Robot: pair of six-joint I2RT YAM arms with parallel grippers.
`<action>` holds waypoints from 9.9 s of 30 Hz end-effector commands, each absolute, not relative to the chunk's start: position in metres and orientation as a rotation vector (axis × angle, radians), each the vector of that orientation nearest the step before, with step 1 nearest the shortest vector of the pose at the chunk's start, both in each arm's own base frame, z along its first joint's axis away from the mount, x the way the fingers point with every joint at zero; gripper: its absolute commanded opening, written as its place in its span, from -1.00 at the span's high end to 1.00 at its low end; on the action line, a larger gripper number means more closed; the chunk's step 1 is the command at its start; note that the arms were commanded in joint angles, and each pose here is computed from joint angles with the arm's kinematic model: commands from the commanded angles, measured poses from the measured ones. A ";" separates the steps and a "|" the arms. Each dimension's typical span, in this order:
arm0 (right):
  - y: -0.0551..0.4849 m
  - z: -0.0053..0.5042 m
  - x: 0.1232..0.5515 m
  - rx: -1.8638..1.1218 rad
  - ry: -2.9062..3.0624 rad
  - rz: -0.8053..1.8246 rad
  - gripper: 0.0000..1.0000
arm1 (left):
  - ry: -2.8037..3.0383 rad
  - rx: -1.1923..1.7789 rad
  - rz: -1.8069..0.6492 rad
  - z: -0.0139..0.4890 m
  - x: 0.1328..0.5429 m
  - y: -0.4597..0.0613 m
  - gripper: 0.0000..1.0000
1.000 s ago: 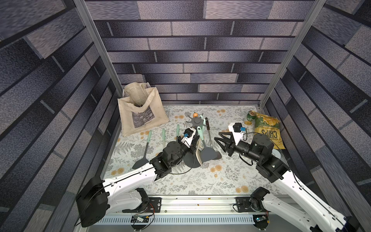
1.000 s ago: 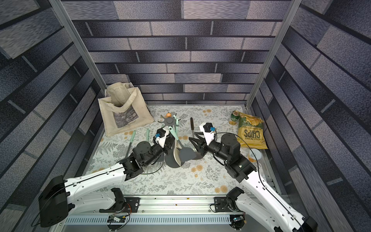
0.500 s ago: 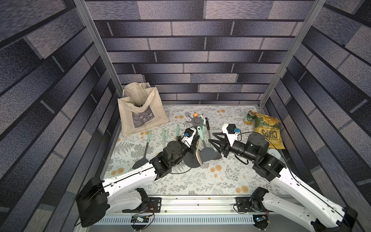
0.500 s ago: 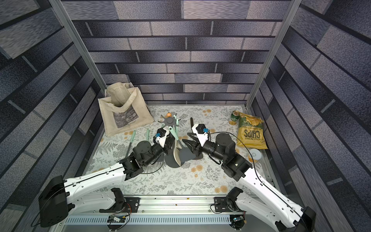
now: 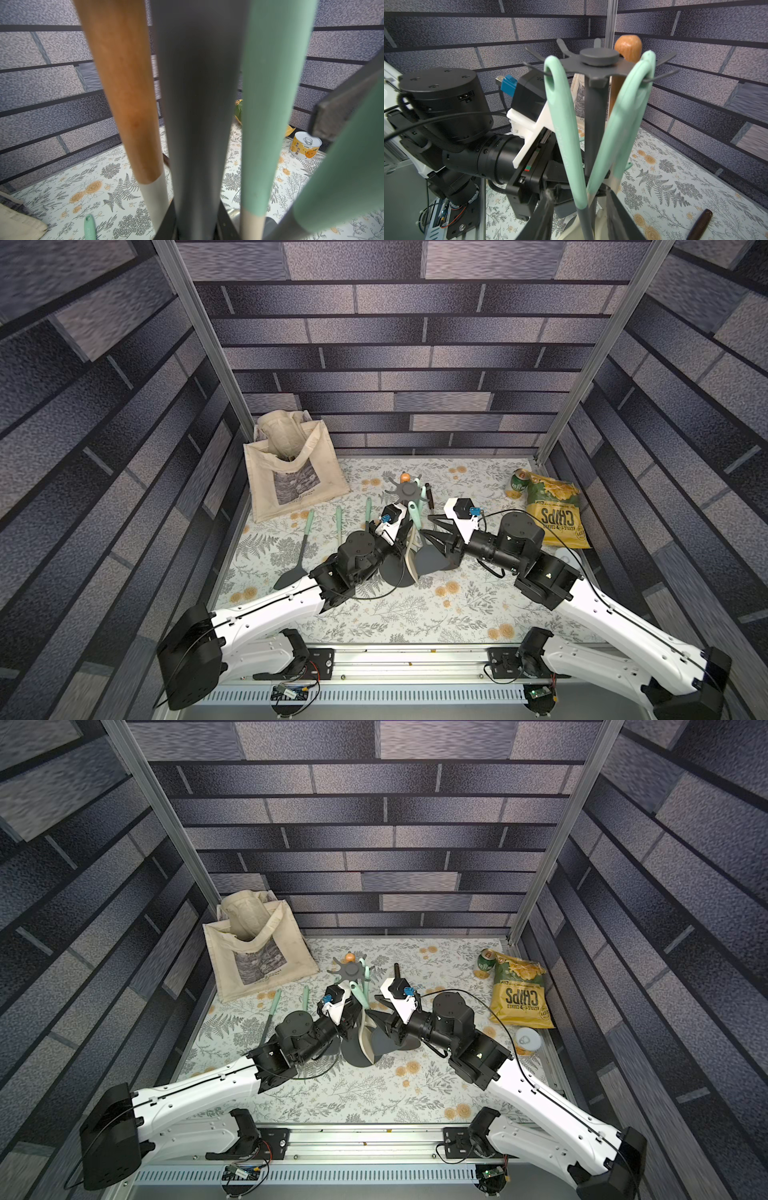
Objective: Take the spatula off the kitchen utensil rack
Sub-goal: Take off the spatula from the rack, then place the spatula at the center of the board, then take off the spatula from the rack.
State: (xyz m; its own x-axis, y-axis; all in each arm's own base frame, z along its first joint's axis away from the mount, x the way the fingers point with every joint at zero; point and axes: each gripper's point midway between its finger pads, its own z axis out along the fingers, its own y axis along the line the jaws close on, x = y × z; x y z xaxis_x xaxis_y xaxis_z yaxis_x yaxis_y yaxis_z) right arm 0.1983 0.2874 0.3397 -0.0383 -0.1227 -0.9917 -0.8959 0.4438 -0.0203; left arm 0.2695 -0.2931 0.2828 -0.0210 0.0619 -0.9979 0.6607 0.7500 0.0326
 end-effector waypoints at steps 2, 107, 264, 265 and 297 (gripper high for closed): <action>0.292 0.357 0.198 -0.950 1.433 0.777 0.14 | 1.535 0.624 -0.445 0.285 0.278 -0.288 0.73; 0.231 0.288 0.203 -0.900 1.912 0.723 1.00 | 1.541 0.604 -0.451 0.284 0.280 -0.271 0.73; 0.204 0.308 0.280 -0.737 1.753 0.964 -0.06 | 1.604 0.551 -0.480 0.267 0.293 -0.253 0.73; 0.205 0.314 0.273 -0.740 1.729 0.975 -0.06 | 1.601 0.553 -0.484 0.269 0.293 -0.254 0.73; 0.303 0.358 0.246 -0.973 1.440 1.035 0.02 | 1.610 0.609 -0.506 0.272 0.292 -0.270 0.73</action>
State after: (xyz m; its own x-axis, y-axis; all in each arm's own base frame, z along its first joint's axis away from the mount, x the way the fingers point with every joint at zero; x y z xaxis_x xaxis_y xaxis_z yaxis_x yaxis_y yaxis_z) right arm 0.2443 0.2958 0.3375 -0.1789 -0.0603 -0.9820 -0.9415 0.3004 0.1530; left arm 0.2909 -0.2685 0.2825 -0.0622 0.0380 -0.9973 0.6463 0.7630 -0.0113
